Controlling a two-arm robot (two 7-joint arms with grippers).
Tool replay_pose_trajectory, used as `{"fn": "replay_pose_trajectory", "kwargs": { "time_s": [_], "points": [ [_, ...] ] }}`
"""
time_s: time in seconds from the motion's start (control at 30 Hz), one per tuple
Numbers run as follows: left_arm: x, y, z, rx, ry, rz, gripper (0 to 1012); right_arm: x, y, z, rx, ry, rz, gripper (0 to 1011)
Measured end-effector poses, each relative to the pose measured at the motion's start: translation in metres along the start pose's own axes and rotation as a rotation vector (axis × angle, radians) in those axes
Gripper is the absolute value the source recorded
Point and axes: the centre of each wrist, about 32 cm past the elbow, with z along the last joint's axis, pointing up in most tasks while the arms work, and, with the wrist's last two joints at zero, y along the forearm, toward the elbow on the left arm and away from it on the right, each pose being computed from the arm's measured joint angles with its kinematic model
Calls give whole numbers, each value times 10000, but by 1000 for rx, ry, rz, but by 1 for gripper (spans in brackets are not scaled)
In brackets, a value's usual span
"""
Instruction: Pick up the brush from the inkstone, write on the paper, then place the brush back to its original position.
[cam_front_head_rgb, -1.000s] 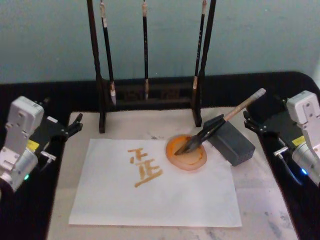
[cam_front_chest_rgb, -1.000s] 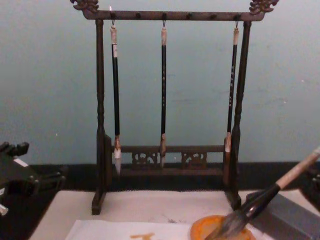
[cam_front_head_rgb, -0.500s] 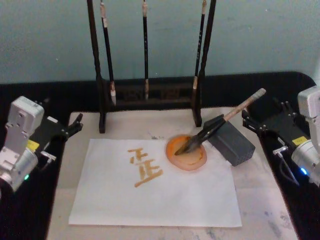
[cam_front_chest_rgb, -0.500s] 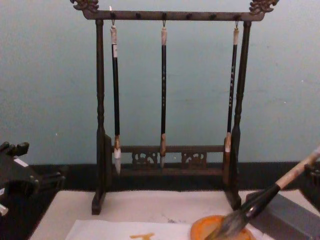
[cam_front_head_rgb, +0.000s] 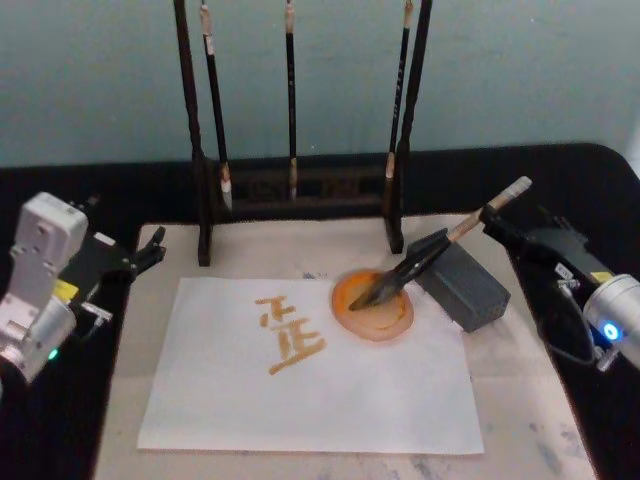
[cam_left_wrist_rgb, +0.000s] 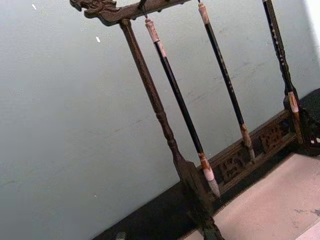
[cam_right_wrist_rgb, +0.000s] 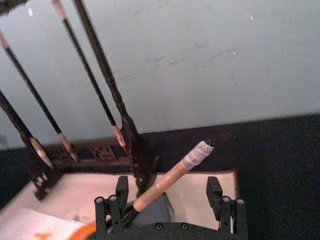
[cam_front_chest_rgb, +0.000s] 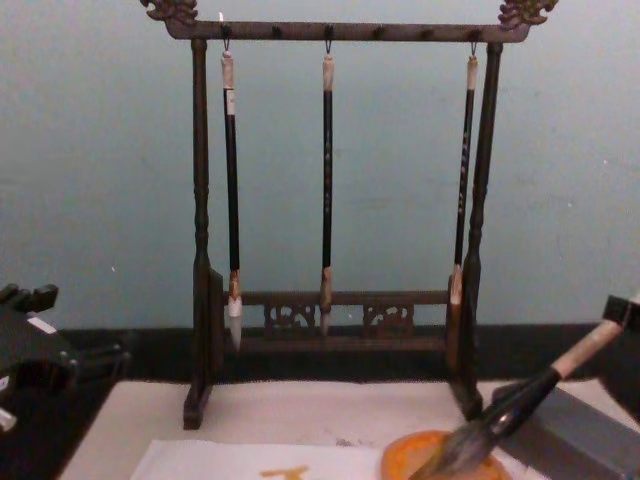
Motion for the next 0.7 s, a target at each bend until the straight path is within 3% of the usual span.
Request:
{"fn": "replay_pose_trajectory", "kwargs": {
  "time_s": [0.03,0.17,0.23,0.37,0.4,0.5,0.7],
  "points": [
    [0,0,0,0,0,0,1010,-2,2,8,0,47,1,1000],
    [0,0,0,0,0,0,1010,-11,13,16,-3,133,3,1000],
    [0,0,0,0,0,0,1010,-16,25,27,-5,219,0,1000],
    [0,0,0,0,0,0,1010,-19,42,26,-17,306,-3,1000],
    [0,0,0,0,0,0,1010,-19,42,26,-17,306,-3,1000],
    [0,0,0,0,0,0,1010,-29,64,17,-28,375,-7,1000],
    [0,0,0,0,0,0,1010,-43,121,6,-42,433,-10,1000]
  ]
}}
